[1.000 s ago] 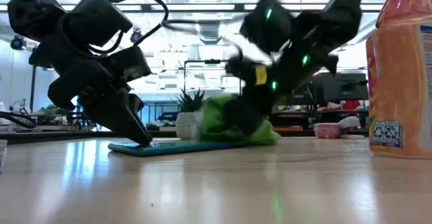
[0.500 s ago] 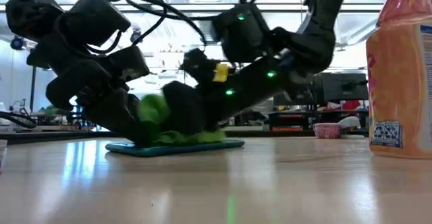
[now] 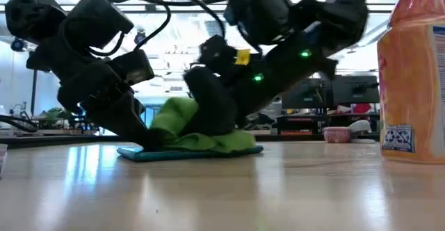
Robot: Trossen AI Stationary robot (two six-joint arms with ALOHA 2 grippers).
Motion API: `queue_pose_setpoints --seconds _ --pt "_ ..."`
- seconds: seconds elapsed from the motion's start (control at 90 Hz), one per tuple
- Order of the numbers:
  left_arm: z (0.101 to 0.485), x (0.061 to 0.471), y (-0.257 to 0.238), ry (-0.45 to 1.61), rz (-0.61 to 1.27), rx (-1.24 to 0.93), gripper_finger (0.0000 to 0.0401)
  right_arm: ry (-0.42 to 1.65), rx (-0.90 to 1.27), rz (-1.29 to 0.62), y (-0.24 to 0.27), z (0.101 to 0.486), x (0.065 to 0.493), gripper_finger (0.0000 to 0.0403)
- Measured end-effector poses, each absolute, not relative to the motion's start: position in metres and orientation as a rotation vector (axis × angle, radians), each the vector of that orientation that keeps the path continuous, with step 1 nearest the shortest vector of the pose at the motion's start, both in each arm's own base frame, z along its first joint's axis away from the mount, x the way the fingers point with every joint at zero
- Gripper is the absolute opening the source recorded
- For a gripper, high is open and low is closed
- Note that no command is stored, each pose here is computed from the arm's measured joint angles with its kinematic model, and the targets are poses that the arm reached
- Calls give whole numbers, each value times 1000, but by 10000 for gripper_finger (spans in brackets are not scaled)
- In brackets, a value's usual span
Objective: Apply microfiber cloth
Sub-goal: Wipe the front of the tablet with the microfiber cloth
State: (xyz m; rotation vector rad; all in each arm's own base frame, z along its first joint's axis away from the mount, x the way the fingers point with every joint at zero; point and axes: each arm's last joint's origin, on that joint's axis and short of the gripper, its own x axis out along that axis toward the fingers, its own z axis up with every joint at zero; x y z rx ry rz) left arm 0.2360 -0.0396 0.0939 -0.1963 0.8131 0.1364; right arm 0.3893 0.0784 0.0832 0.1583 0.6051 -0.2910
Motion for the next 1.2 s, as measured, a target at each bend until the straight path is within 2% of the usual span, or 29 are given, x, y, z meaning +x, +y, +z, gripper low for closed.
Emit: queue_pose_setpoints --seconds 0.378,0.556,0.656,0.844,1.033,1.2 --pt "93 234 -38 814 161 -196 59 690 0 -623 53 98 317 3" --pt "93 234 -38 815 158 -197 59 634 4 -674 49 111 308 3" --pt "93 234 -38 815 158 -197 59 566 46 -620 53 115 315 3" --pt "93 234 -38 807 191 -181 59 436 143 -355 65 103 342 3" --pt "92 233 -36 804 230 -201 59 424 175 -279 75 81 377 3" --pt "92 233 -36 798 250 -222 59 414 163 -186 86 79 409 3"
